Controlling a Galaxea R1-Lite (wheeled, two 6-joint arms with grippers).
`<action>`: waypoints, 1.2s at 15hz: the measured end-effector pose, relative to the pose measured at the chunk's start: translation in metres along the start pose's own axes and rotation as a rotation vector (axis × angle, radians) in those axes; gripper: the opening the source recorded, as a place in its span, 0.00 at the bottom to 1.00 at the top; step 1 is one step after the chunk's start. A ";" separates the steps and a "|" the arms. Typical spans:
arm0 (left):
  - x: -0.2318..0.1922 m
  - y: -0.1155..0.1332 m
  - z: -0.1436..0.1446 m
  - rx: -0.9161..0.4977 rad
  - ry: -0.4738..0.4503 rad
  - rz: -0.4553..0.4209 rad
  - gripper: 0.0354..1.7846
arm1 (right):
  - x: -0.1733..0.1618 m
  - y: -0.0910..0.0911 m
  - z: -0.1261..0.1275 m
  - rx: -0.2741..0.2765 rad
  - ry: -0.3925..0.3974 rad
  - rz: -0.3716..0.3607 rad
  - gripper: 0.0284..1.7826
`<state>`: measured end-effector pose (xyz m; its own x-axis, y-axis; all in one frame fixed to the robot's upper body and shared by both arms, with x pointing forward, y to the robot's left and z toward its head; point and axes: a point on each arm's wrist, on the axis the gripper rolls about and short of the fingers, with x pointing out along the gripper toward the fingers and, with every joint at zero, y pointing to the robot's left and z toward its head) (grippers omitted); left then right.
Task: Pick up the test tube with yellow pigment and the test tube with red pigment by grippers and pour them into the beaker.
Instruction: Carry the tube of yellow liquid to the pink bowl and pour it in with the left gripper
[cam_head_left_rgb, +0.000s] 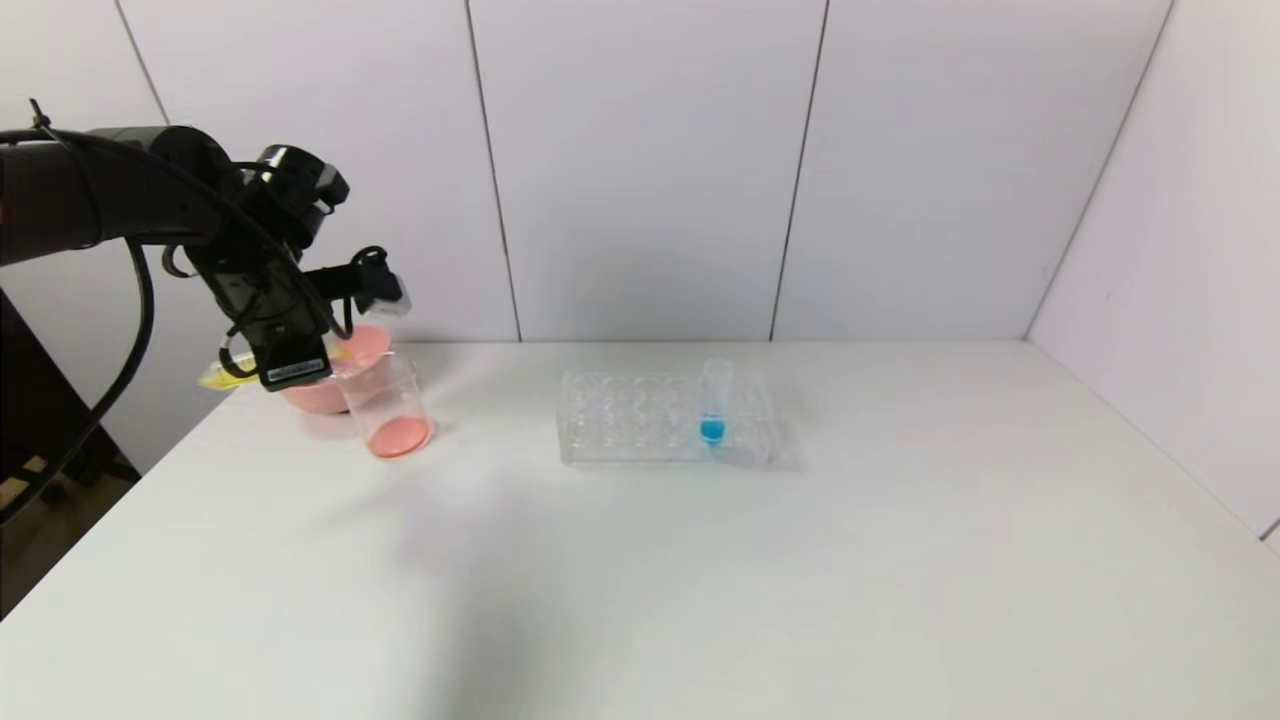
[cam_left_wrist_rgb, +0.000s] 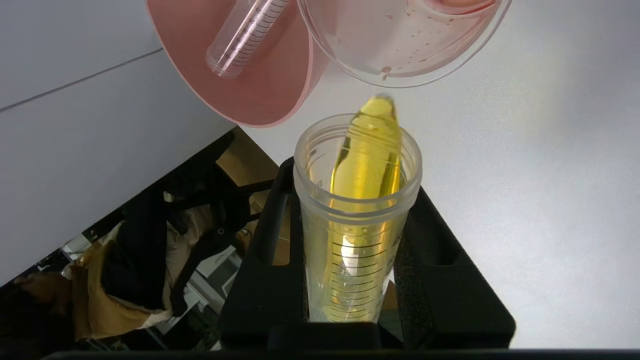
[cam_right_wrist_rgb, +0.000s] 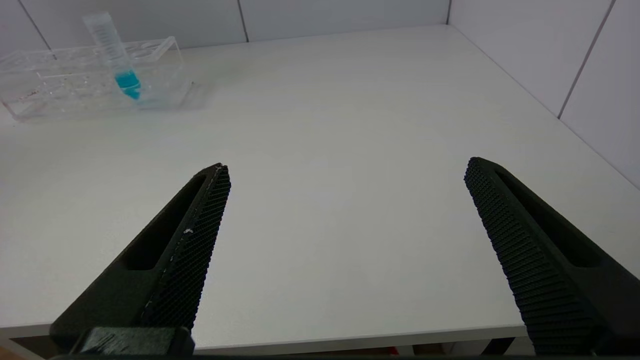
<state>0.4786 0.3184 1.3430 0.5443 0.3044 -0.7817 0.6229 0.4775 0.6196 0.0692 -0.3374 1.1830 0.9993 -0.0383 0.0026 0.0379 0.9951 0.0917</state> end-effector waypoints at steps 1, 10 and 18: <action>0.002 -0.001 0.001 0.003 0.006 -0.002 0.26 | 0.000 0.000 0.000 0.000 0.000 0.000 0.96; 0.024 -0.004 0.011 0.010 0.069 0.029 0.26 | 0.000 0.000 0.000 0.000 0.000 0.000 0.96; 0.022 -0.021 0.029 0.115 0.234 0.111 0.26 | 0.000 0.000 0.000 0.000 0.000 0.000 0.96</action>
<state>0.4937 0.2911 1.3144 0.4763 0.5383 -0.6952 0.6334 0.3384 0.6959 0.0692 -0.3374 1.1830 0.9993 -0.0383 0.0026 0.0379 0.9951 0.0917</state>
